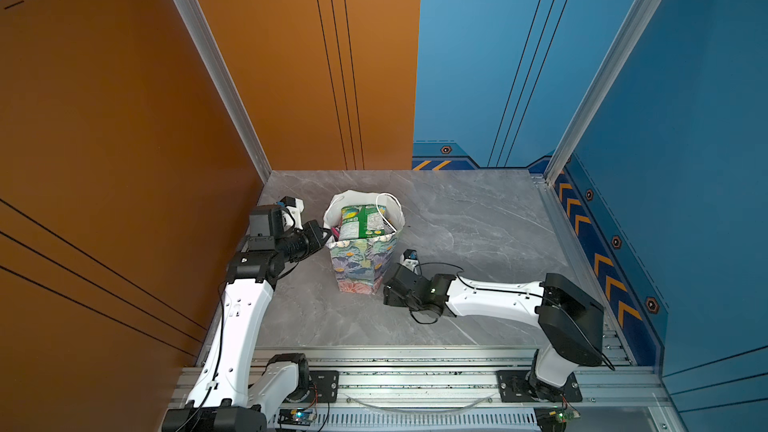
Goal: Place the snacks into the paper bag
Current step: 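Lower the right gripper onto the red sachet's edge and close it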
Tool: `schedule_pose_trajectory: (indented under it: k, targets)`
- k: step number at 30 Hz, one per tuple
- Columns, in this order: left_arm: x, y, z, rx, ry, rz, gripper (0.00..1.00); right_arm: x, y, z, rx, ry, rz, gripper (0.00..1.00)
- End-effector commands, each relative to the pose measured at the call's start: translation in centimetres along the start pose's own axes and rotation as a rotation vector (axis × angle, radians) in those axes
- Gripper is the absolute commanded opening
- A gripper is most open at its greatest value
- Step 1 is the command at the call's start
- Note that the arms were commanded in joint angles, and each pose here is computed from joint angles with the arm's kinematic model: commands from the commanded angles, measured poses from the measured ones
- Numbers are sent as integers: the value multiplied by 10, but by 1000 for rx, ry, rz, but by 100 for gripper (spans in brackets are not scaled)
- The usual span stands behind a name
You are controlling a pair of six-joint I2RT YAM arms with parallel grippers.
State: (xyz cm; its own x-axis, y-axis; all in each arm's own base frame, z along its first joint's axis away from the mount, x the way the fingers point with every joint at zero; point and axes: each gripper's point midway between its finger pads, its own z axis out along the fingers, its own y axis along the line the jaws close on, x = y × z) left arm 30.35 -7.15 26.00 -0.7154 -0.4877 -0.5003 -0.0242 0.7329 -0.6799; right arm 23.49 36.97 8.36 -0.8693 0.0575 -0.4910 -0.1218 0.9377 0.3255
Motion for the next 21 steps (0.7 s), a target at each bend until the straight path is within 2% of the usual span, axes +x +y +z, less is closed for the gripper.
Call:
schedule_pose_trajectory:
  k: [1, 9, 12, 18, 21]
  targets:
    - [2, -7, -6, 46, -4, 30, 2, 2, -29, 3, 202, 35, -316, 64]
    - [1, -6, -7, 44, -9, 25, 2, 20, -32, 21, 278, 155, -599, 61]
    - [1, -5, -7, 44, -7, 22, 2, 28, -34, 28, 289, 176, -659, 60]
    - [0, -6, -7, 45, -9, 18, 2, 34, -26, 32, 236, 195, -675, 59]
    - [2, -5, -7, 45, -8, 16, 2, 31, -30, 34, 261, 187, -679, 59]
